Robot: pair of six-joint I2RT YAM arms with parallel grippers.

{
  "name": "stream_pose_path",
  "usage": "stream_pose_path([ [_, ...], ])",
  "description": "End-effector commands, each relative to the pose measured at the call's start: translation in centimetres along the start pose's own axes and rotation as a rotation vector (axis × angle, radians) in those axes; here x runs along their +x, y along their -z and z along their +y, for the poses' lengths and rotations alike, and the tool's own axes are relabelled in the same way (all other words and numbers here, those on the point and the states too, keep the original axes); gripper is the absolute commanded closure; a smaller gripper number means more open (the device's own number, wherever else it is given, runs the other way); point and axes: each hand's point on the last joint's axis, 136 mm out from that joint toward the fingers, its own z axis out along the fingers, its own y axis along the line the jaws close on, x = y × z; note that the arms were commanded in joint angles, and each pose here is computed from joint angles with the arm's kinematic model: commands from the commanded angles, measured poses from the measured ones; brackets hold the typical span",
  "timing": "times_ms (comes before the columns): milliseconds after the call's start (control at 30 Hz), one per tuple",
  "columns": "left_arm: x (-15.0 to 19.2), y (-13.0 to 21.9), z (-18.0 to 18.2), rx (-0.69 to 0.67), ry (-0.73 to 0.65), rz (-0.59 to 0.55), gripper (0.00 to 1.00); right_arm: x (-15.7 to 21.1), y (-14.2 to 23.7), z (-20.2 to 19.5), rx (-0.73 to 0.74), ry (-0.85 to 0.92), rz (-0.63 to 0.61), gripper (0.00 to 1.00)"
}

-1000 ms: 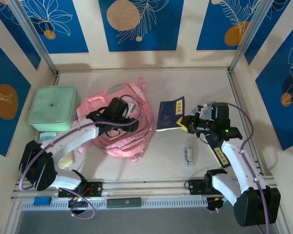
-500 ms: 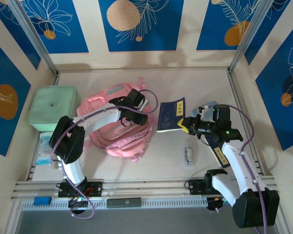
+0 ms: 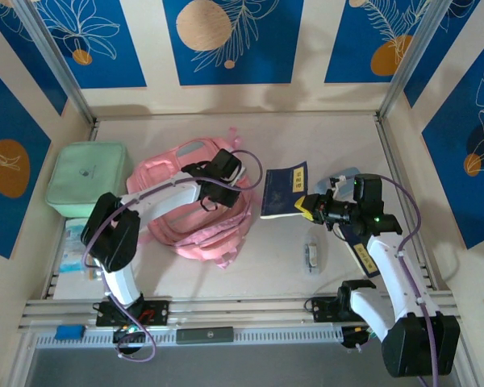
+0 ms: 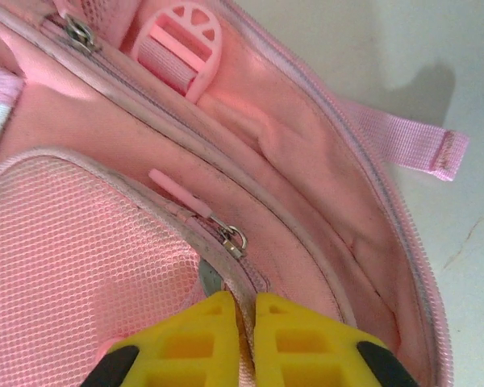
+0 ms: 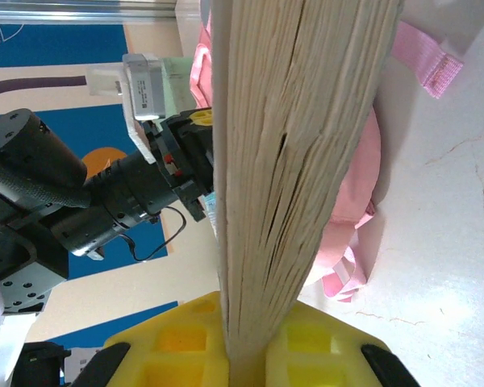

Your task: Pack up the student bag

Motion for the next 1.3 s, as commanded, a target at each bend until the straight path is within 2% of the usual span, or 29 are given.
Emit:
stream_pose_path([
  [0, 0.3, 1.5, -0.1, -0.016, -0.028, -0.01, 1.0, 0.7, 0.4, 0.7, -0.042, 0.033, 0.021, 1.0],
  [200, -0.7, 3.7, -1.7, 0.008, -0.057, -0.045, 1.0, 0.8, 0.3, 0.4, -0.033, 0.038, 0.024, 1.0],
  [467, -4.7, 10.7, 0.0, -0.081, -0.039, -0.215, 1.0, 1.3, 0.2, -0.2, -0.01, 0.041, 0.053, 1.0],
  [600, -6.4, 12.8, 1.6, -0.164, -0.037, -0.262, 1.0, 2.2, 0.0, -0.6, -0.011, 0.037, 0.086, 1.0],
  [733, -8.0, 14.8, 2.2, -0.188, -0.032, -0.312, 1.0, 3.4, -0.9, -1.5, -0.002, 0.027, 0.124, 1.0],
  [833, -8.2, 15.2, 2.1, -0.174, -0.024, -0.319, 1.0, 4.3, -2.0, -2.3, 0.016, 0.03, 0.158, 1.0],
  [967, -5.2, 12.6, 0.0, -0.046, -0.057, -0.203, 1.0, 4.1, -1.8, -2.0, 0.049, 0.064, 0.136, 1.0],
  [1000, -4.2, 11.7, -0.7, -0.002, -0.07, -0.173, 0.98, 4.0, -1.7, -1.9, 0.057, 0.076, 0.124, 1.0],
  [1033, -3.4, 10.8, -1.3, 0.036, -0.079, -0.14, 0.9, 3.8, -1.5, -1.8, 0.063, 0.084, 0.114, 1.0],
  [1100, -1.8, 9.4, -2.6, 0.099, -0.093, -0.074, 0.78, 3.6, -1.4, -1.6, 0.061, 0.082, 0.111, 1.0],
  [1267, 0.5, 6.0, -3.3, 0.042, -0.146, 0.033, 0.53, 3.4, -1.4, -1.6, 0.054, 0.067, 0.119, 1.0],
])
